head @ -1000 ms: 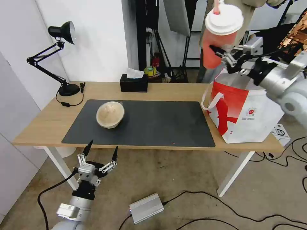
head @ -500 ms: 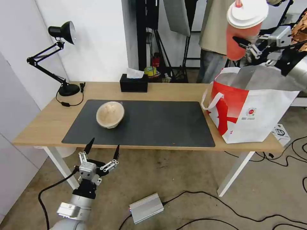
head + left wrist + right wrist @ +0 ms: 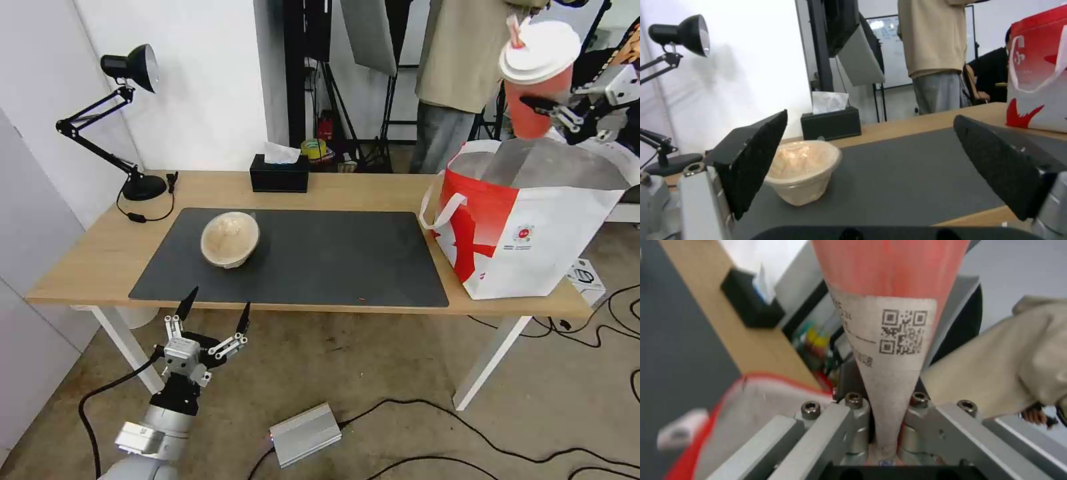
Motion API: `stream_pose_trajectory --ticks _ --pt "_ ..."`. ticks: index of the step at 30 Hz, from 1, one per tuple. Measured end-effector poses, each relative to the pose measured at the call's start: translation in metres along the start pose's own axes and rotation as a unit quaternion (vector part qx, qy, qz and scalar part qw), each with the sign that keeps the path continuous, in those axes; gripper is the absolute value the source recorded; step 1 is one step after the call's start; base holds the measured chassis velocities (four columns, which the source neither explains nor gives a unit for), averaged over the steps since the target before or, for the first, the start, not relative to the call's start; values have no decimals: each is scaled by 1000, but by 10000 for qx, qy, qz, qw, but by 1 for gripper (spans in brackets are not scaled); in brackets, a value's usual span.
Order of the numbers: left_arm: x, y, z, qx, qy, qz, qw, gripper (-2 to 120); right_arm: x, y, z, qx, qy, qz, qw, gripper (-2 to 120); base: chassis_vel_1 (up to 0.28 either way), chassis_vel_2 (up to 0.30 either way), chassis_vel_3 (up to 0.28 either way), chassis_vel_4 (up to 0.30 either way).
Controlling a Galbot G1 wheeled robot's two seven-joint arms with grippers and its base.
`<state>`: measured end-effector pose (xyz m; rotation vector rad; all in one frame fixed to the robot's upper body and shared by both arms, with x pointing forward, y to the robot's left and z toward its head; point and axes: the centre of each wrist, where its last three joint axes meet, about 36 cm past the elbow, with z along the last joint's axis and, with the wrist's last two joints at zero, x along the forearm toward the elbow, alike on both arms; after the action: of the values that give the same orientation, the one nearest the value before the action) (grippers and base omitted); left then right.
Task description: Pick up the trash from the table and place it into the takeout bag.
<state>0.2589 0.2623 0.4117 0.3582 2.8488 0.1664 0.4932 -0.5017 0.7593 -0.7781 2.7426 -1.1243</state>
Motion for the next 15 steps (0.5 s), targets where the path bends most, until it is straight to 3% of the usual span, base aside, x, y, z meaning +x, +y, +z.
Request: stream_pose_trajectory --ticks 15 --pt "-6 -4 5 97 -54 102 9999 100 20 -26 6 155 882 -273 9956 3 0 0 0 0"
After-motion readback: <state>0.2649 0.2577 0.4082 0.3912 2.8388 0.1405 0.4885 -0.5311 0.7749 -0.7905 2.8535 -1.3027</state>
